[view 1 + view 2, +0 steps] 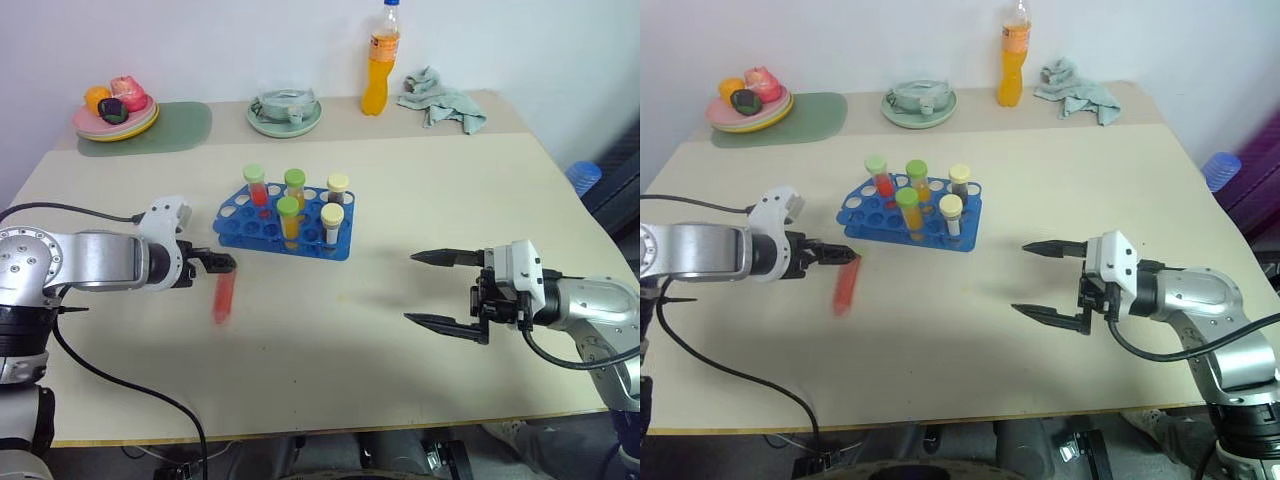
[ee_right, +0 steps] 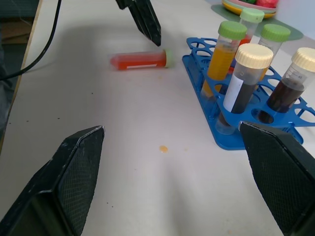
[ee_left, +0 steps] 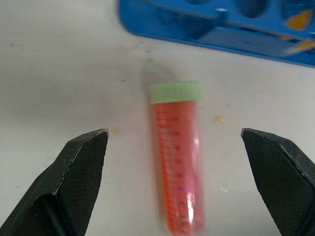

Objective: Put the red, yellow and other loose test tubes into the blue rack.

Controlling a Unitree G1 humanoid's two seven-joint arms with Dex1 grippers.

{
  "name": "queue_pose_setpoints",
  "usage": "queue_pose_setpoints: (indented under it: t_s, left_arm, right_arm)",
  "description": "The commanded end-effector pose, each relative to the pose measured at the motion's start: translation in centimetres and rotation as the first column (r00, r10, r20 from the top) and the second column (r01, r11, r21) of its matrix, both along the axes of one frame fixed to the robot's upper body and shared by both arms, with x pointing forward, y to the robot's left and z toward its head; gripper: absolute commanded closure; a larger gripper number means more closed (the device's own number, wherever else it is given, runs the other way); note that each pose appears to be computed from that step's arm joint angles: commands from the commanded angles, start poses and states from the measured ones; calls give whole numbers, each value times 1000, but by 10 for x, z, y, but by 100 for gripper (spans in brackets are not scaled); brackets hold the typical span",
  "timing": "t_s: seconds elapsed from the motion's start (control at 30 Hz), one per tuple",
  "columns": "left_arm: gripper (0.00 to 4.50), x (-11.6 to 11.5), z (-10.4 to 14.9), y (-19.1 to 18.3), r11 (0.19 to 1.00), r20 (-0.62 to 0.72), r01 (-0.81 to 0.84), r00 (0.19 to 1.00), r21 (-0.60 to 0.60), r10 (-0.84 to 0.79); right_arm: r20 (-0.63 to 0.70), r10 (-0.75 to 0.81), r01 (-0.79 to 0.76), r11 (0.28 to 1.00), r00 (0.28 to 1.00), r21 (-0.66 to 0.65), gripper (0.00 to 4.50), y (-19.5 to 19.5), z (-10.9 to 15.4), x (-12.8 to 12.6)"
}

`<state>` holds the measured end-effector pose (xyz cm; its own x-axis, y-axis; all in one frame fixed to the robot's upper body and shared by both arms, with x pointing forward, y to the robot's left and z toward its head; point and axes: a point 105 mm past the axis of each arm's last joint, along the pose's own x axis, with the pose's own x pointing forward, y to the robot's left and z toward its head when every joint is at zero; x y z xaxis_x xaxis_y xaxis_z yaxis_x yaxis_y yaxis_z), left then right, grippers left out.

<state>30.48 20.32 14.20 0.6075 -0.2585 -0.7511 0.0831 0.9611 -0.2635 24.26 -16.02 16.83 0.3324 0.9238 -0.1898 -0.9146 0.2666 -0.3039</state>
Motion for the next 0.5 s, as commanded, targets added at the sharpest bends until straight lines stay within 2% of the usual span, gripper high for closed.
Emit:
queue_pose_setpoints:
  t_s: [0.03, 0.13, 0.3, 0.5]
  left_arm:
    - [7, 6, 5, -4, 999, 26, -43, 999, -17, 44]
    - [7, 10, -6, -18, 990, 13, -133, 991, -39, 134]
    - [7, 12, -4, -47, 924, -31, -372, 928, -93, 371]
    - [7, 8, -5, -43, 898, -50, -435, 900, -60, 432]
  right_arm:
    - [43, 10, -11, 1000, 999, 20, 0, 5, 6, 1]
    - [46, 9, -10, 1000, 999, 28, 0, 7, 6, 1]
    - [45, 13, -15, 999, 999, 46, 0, 10, 7, -2]
    - [45, 26, -29, 998, 999, 61, 0, 13, 9, -5]
